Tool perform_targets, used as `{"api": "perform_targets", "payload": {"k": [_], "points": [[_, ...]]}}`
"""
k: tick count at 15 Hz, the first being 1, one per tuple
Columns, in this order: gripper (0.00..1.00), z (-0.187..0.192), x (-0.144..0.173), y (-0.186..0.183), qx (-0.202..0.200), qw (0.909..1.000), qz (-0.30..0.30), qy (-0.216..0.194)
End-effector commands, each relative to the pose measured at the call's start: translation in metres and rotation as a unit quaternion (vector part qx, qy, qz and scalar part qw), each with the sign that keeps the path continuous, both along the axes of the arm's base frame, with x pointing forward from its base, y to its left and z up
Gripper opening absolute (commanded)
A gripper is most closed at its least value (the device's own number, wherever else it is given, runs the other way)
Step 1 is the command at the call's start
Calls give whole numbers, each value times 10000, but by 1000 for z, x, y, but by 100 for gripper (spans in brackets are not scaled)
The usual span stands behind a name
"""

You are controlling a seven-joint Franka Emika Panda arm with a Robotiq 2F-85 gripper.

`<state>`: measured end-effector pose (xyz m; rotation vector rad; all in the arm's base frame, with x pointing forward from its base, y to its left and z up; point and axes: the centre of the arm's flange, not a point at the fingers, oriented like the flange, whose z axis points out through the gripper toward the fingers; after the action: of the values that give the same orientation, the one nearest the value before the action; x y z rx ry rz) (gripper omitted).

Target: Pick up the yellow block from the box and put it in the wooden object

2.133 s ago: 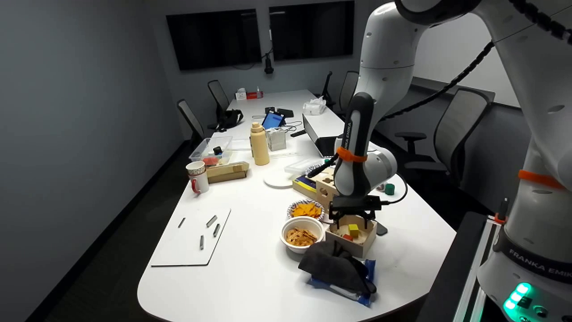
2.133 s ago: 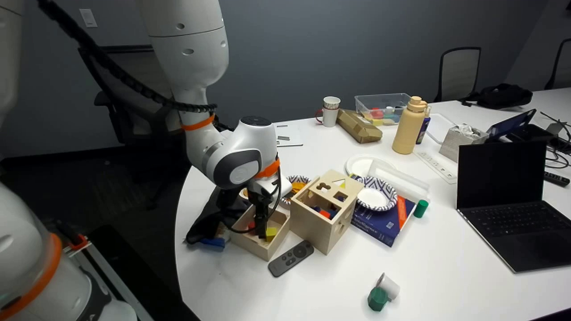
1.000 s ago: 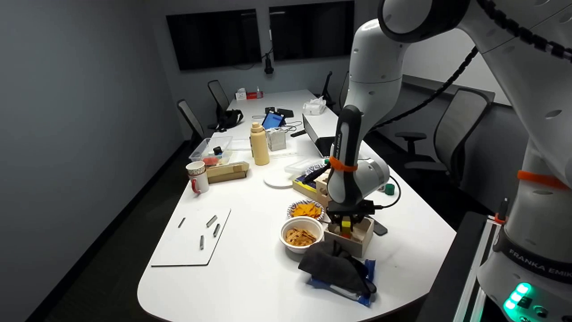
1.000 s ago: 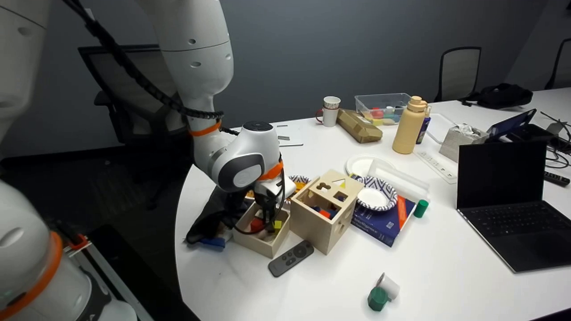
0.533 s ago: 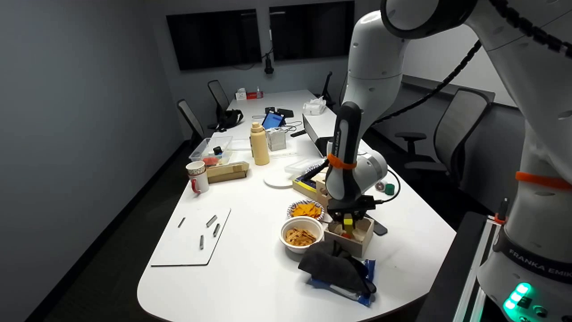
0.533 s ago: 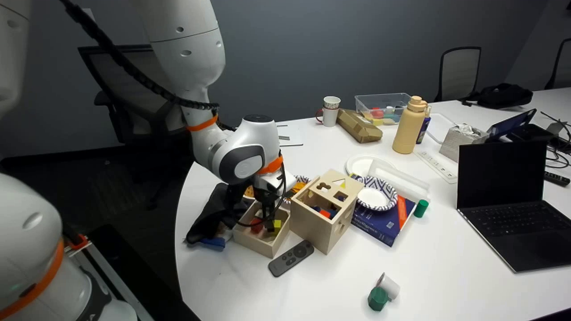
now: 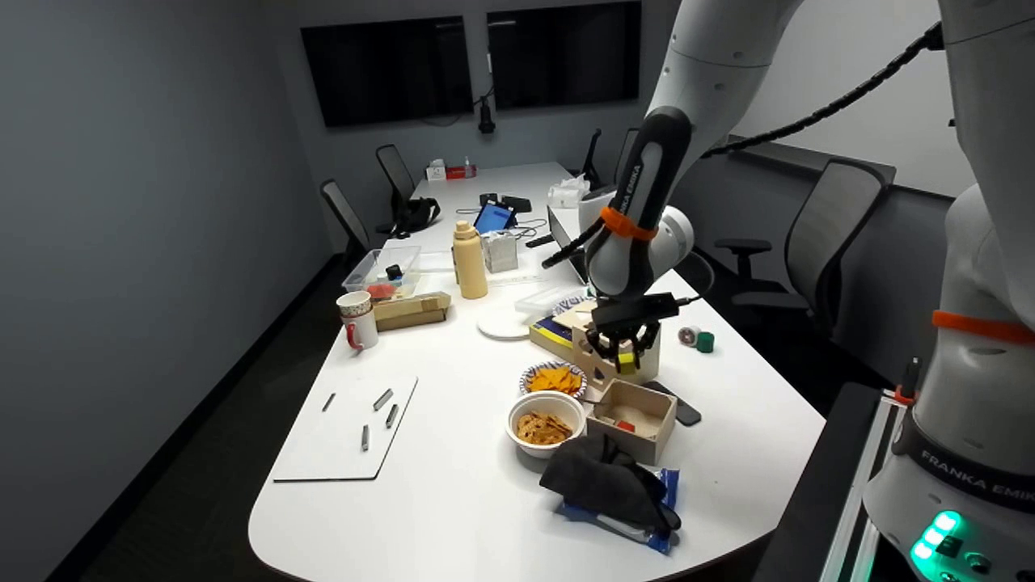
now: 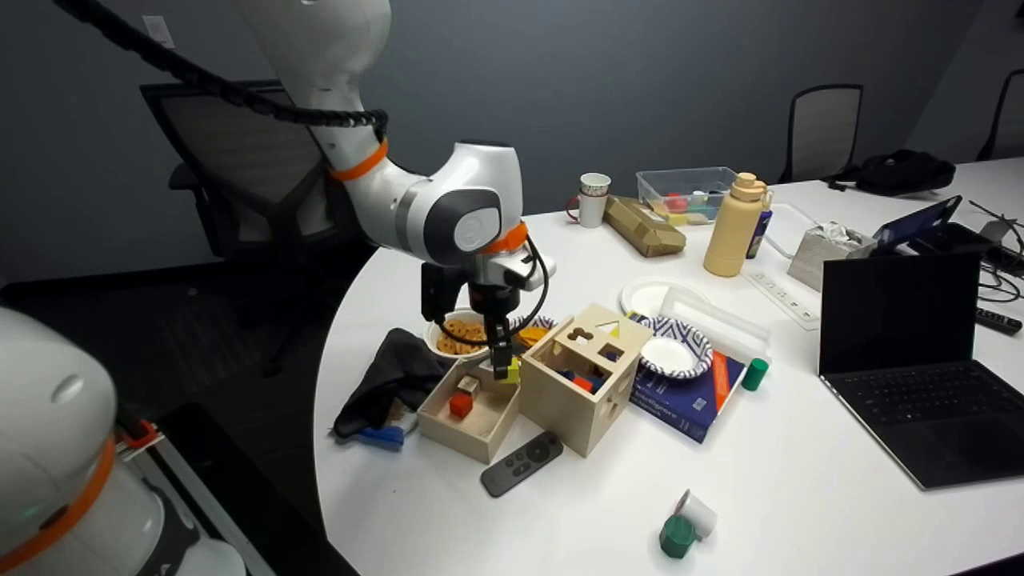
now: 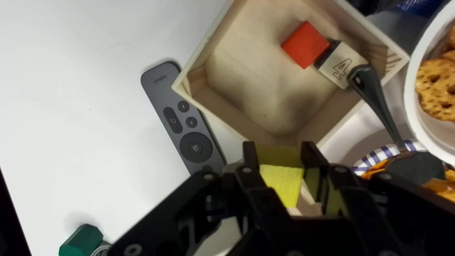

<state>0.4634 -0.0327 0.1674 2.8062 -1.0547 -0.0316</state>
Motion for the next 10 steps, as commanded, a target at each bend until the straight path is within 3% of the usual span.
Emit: {"api": "perform_targets", "payload": {"k": [1,6,10], "points": [[10,51,11,-16,55,9990,405,160],[10,88,37,-50,-71,9958,895,173],[10,87,54,-85,-9,9901,1402,50]]}}
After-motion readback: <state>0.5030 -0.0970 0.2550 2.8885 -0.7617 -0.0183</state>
